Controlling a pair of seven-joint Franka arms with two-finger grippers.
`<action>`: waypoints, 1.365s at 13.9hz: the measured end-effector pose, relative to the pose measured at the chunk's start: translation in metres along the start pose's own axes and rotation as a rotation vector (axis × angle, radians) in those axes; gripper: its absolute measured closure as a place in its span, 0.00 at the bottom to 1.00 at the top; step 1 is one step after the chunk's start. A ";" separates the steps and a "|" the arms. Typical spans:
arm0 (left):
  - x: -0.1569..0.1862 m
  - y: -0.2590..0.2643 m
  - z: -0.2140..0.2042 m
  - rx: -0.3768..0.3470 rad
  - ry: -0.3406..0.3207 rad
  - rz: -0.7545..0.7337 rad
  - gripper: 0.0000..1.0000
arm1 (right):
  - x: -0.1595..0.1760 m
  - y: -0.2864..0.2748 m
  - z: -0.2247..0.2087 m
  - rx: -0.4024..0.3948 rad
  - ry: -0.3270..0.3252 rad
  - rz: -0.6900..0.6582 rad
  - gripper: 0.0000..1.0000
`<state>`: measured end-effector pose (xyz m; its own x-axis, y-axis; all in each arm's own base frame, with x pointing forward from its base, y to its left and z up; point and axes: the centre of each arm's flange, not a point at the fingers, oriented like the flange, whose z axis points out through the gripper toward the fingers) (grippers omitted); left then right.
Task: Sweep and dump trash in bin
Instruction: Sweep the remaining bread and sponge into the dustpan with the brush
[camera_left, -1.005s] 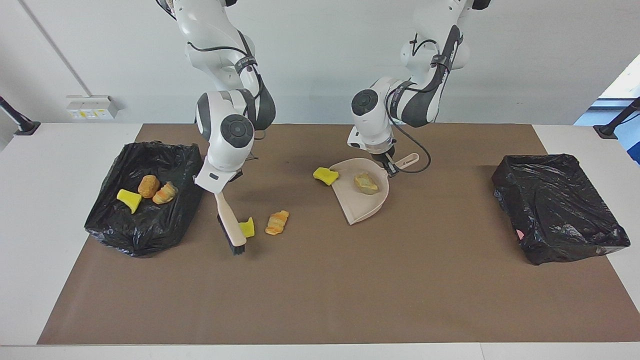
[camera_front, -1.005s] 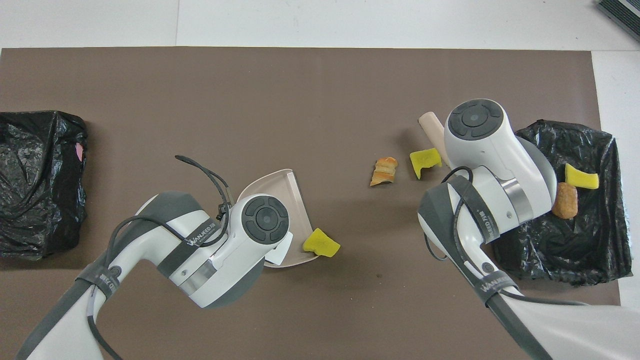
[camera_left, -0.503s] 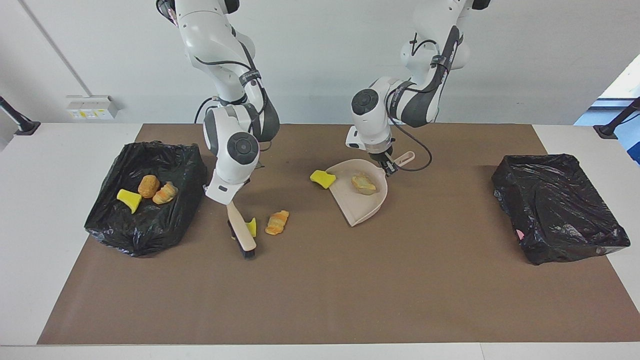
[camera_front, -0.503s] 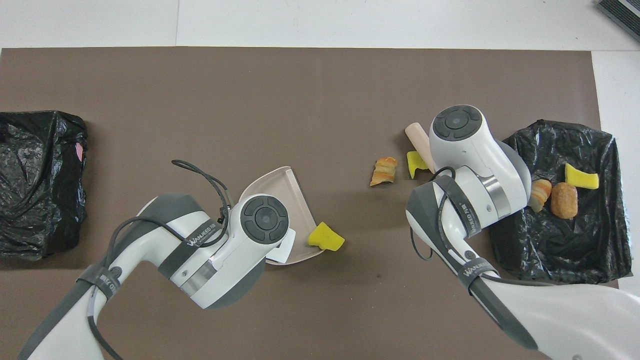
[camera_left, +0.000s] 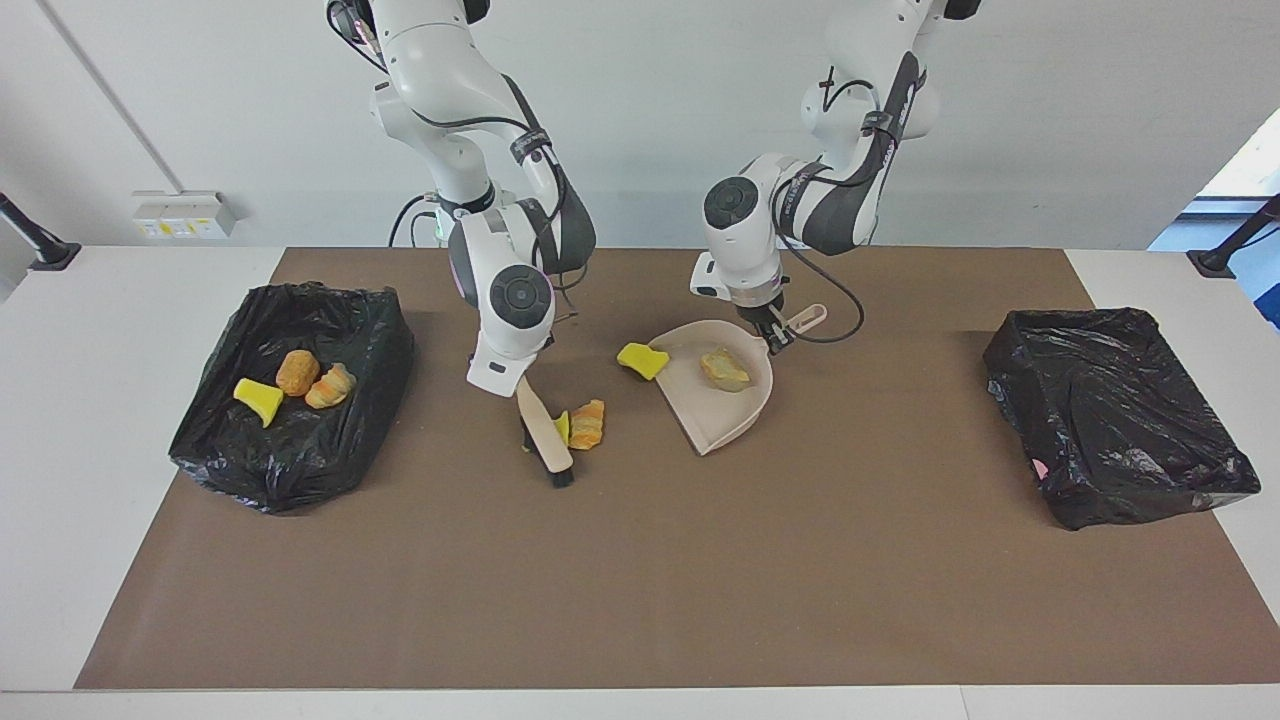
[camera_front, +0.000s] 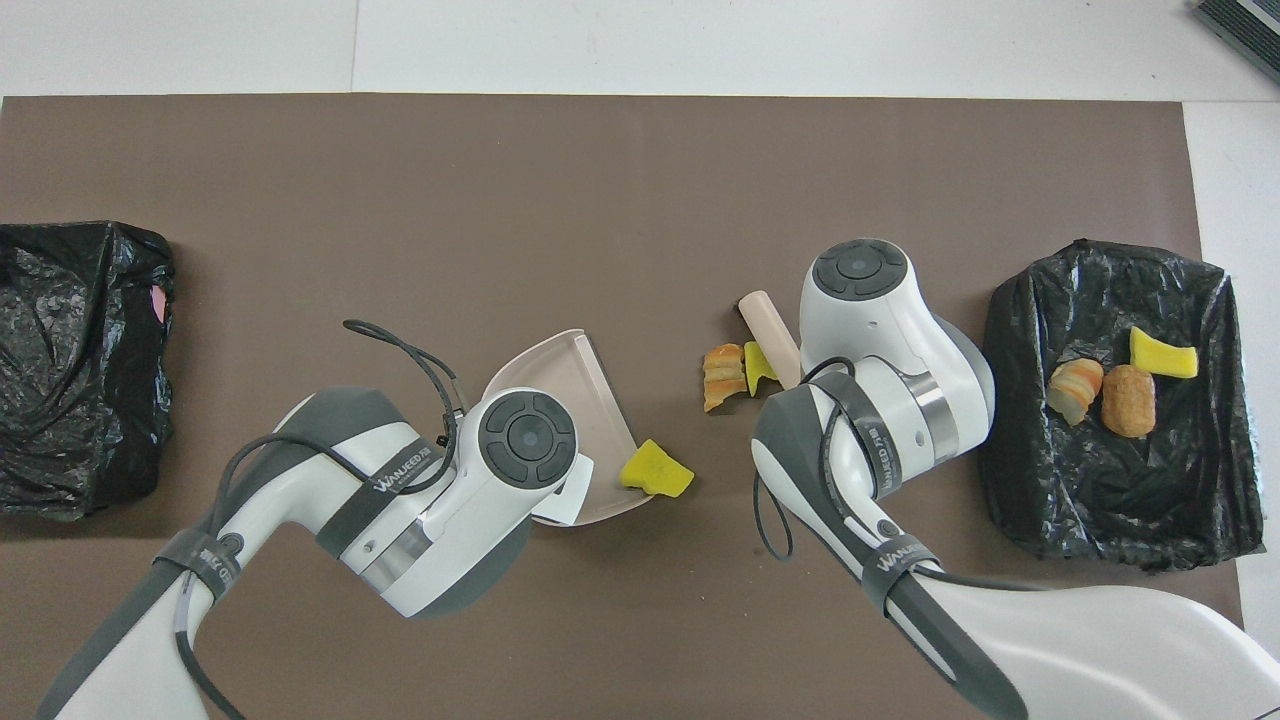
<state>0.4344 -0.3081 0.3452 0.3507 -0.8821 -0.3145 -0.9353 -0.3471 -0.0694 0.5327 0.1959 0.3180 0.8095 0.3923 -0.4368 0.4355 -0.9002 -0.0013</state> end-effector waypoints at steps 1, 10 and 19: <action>0.000 0.000 0.000 0.000 0.002 0.000 0.68 | 0.000 -0.011 0.001 0.037 -0.002 -0.003 0.73; 0.001 0.000 0.000 0.004 0.013 -0.001 0.68 | -0.003 -0.105 0.003 0.351 -0.030 0.028 0.73; 0.001 -0.001 0.001 0.005 0.018 0.012 0.68 | -0.006 -0.156 -0.005 0.524 -0.018 0.081 0.73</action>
<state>0.4362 -0.3085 0.3443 0.3405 -0.8917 -0.2981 -0.9395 -0.3352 -0.0704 0.4617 0.3349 0.3251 0.8233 0.3184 -0.4698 0.1131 -0.9032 -0.4140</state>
